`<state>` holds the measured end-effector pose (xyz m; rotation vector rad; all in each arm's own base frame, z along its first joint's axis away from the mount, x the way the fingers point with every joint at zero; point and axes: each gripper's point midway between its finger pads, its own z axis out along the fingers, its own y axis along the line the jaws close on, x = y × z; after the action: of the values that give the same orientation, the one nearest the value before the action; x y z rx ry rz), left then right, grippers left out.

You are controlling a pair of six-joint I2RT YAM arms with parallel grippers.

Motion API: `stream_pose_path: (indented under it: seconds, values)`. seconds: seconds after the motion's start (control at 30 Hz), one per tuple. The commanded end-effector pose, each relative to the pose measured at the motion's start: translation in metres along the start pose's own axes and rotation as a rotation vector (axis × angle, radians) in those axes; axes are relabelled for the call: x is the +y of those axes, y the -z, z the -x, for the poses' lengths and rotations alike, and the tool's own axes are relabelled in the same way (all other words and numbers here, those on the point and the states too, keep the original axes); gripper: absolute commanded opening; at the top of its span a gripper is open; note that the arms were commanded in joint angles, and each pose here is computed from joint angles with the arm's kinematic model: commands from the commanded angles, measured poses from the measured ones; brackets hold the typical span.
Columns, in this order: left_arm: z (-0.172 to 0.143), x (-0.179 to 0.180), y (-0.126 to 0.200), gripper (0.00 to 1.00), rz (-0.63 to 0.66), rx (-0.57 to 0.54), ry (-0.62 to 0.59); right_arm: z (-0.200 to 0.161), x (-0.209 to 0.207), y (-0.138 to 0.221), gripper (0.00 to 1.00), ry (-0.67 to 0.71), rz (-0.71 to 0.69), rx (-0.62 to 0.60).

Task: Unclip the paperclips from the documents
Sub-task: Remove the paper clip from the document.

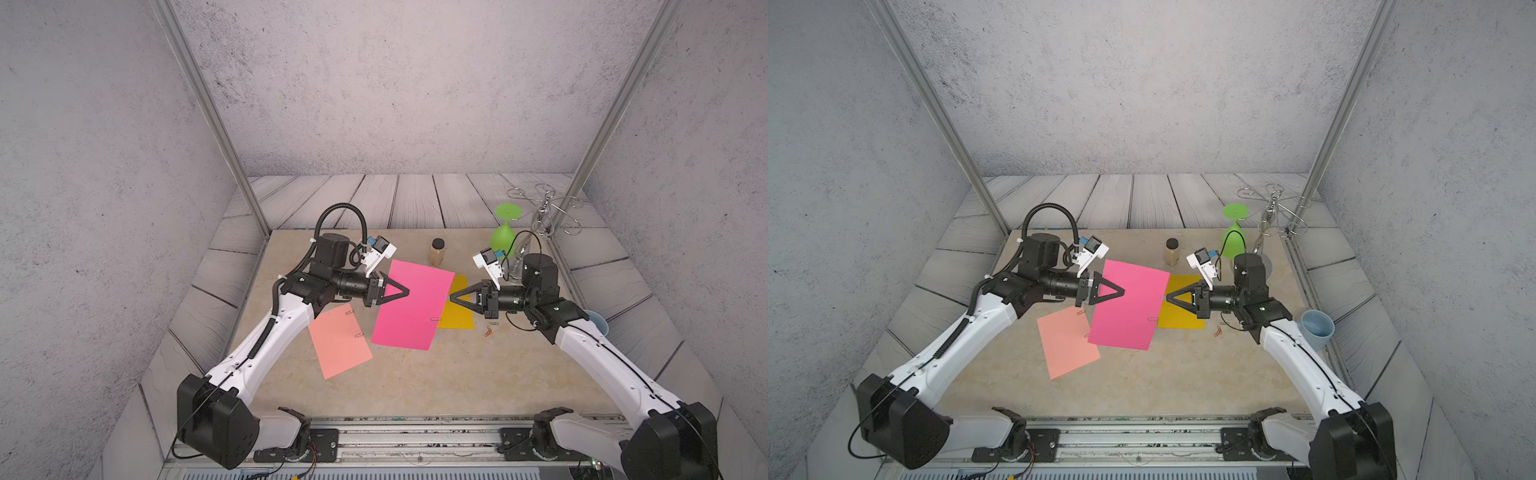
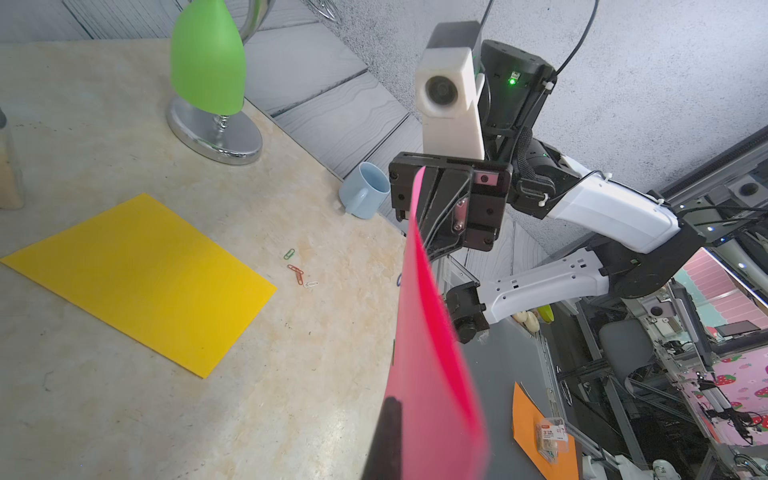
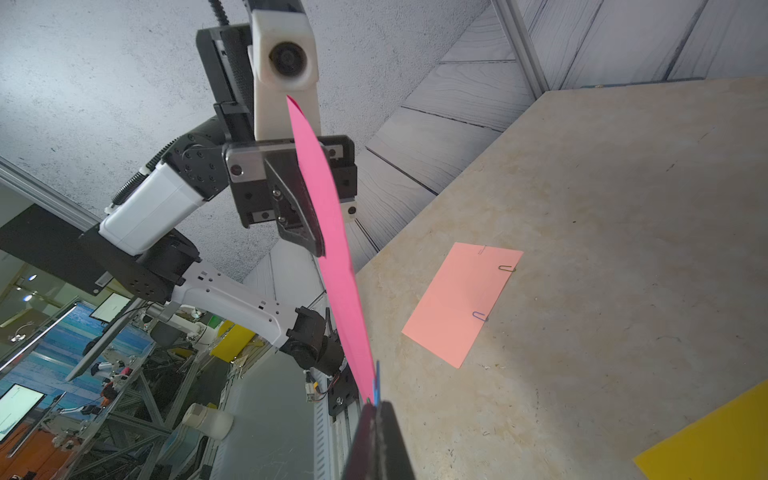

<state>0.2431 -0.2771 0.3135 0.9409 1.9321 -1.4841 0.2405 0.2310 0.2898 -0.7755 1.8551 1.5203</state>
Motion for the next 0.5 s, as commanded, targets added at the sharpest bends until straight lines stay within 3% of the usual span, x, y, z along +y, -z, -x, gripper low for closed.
stream_pose_path:
  seconds: [0.0, 0.17, 0.47]
  values:
    - [0.006, -0.010, 0.007, 0.00, -0.010, -0.014, -0.042, -0.003, 0.003, 0.003, 0.01, 0.016, -0.001, 0.000]
    - [0.006, -0.008, 0.009, 0.00, 0.005, -0.015, -0.046, -0.008, -0.011, 0.006, 0.01, -0.013, -0.076, 0.004]
    - [0.002, 0.002, 0.009, 0.00, 0.043, -0.012, -0.032, -0.023, -0.069, 0.037, 0.01, -0.203, -0.321, -0.082]
